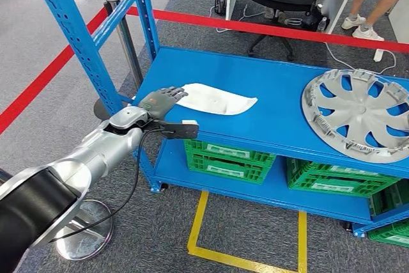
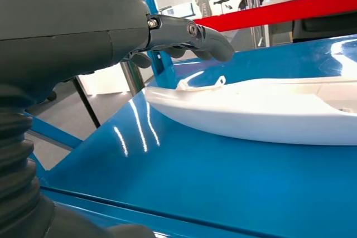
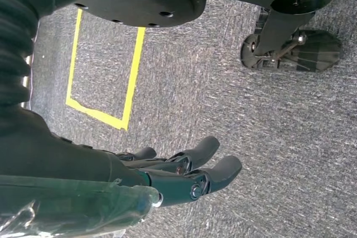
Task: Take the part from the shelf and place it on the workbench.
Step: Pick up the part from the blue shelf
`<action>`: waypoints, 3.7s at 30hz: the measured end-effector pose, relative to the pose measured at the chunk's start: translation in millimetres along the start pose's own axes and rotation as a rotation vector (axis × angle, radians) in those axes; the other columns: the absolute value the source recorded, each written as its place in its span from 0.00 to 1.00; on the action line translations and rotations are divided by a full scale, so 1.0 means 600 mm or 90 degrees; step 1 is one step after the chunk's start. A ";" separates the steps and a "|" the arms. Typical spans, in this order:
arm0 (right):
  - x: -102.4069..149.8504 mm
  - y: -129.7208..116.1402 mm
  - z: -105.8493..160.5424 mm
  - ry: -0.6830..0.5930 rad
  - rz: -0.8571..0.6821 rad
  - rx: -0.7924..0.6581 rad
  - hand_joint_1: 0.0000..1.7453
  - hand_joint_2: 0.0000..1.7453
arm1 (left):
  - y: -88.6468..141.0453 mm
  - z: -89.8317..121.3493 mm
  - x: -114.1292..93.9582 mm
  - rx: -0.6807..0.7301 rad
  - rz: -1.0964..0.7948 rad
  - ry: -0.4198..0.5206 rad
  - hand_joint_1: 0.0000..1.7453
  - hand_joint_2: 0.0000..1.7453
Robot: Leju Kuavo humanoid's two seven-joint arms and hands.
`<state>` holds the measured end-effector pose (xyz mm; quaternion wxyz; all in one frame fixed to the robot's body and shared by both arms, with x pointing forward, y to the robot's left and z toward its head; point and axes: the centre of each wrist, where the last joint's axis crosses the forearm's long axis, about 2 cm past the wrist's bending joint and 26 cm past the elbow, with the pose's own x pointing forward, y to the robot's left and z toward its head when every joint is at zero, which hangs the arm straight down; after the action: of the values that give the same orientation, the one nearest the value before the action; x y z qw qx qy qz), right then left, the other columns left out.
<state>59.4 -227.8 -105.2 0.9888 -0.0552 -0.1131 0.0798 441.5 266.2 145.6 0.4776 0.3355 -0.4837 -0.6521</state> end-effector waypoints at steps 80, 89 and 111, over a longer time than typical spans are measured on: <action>0.006 0.007 0.001 -0.006 -0.013 -0.004 0.00 1.00 | 0.118 -0.031 0.086 0.254 -0.017 -0.156 0.00 0.00; 0.005 0.007 0.001 -0.007 -0.015 -0.003 0.00 1.00 | 0.120 -0.033 0.094 0.217 -0.023 -0.178 0.00 0.00; 0.009 0.015 0.003 -0.012 -0.023 0.002 0.00 1.00 | 0.143 -0.035 0.095 0.229 -0.042 -0.171 0.00 0.00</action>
<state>63.0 -218.1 -103.3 0.9890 -0.0511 -0.1237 0.0629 467.7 199.0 222.3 0.3198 0.3409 -0.6403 -0.6095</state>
